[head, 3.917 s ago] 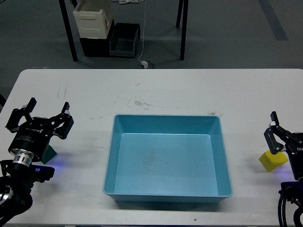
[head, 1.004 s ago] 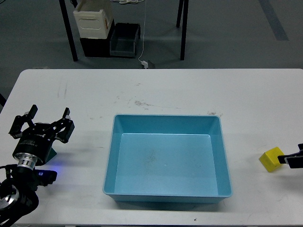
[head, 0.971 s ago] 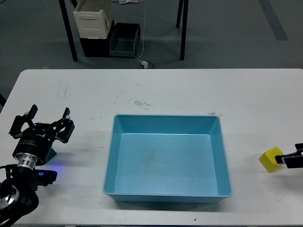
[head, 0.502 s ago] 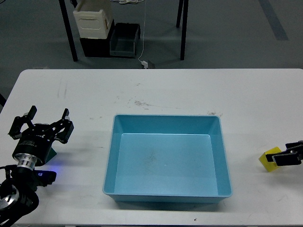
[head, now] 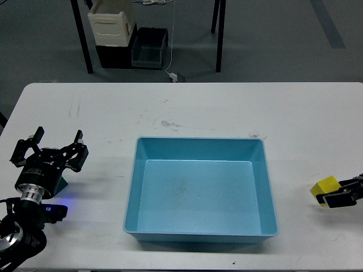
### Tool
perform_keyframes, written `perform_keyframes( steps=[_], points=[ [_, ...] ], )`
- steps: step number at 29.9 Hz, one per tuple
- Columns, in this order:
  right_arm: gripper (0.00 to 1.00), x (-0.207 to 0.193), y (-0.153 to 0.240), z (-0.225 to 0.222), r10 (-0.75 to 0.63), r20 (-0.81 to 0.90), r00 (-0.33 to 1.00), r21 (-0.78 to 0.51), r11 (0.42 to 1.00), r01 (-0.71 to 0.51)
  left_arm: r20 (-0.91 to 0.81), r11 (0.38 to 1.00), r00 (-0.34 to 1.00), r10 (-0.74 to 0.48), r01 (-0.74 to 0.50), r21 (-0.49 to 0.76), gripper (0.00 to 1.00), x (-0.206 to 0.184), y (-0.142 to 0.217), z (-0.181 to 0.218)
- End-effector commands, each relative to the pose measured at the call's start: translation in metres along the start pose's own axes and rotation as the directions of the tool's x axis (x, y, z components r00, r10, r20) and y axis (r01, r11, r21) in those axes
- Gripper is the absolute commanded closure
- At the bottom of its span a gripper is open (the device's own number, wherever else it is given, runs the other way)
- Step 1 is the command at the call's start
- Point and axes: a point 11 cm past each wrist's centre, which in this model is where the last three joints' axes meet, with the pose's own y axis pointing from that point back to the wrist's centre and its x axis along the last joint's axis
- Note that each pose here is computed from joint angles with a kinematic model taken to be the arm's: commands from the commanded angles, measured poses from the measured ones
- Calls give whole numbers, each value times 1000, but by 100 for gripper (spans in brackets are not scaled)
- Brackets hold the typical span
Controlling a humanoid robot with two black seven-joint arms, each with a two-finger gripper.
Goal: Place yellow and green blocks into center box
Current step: 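Lower the right gripper onto the yellow cube and close on it, then lift the yellow cube with the right gripper and carry it over the tray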
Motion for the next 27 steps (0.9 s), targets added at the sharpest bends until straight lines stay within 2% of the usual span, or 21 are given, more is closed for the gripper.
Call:
perform_keyframes(
  steps=[1, 3, 6, 9, 16, 22, 27],
  points=[
    [21, 0, 1, 3, 2, 4, 1000, -7, 1000, -1, -1, 1000, 1000, 0, 0, 0, 0, 0, 0, 0],
    [32, -1, 0, 7, 0, 13, 1000, -17, 1000, 0, -1, 1000, 1000, 0, 0, 0, 0, 0, 0, 0],
    [40, 0, -4, 8, -3, 17, 1000, -19, 1000, 3, 3, 1000, 1000, 3, -3, -4, 0, 1, 0, 1],
    [58, 1, -5, 11, 1, 22, 1000, -28, 1000, 0, 5, 1000, 1000, 5, -5, -6, 0, 2, 0, 2],
    [89, 19, -5, 8, 38, 12, 999, -22, 999, -38, 3, 1000, 1000, 5, -5, -6, 0, 2, 0, 2],
    [100, 80, 28, 7, 220, -15, 975, -29, 975, -220, 3, 1000, 1000, 6, -6, -8, 0, 3, 0, 2],
    [100, 133, 68, 2, 373, -65, 926, -30, 926, -375, 8, 1000, 1000, 7, -7, -11, 0, 3, 0, 4]
  ],
)
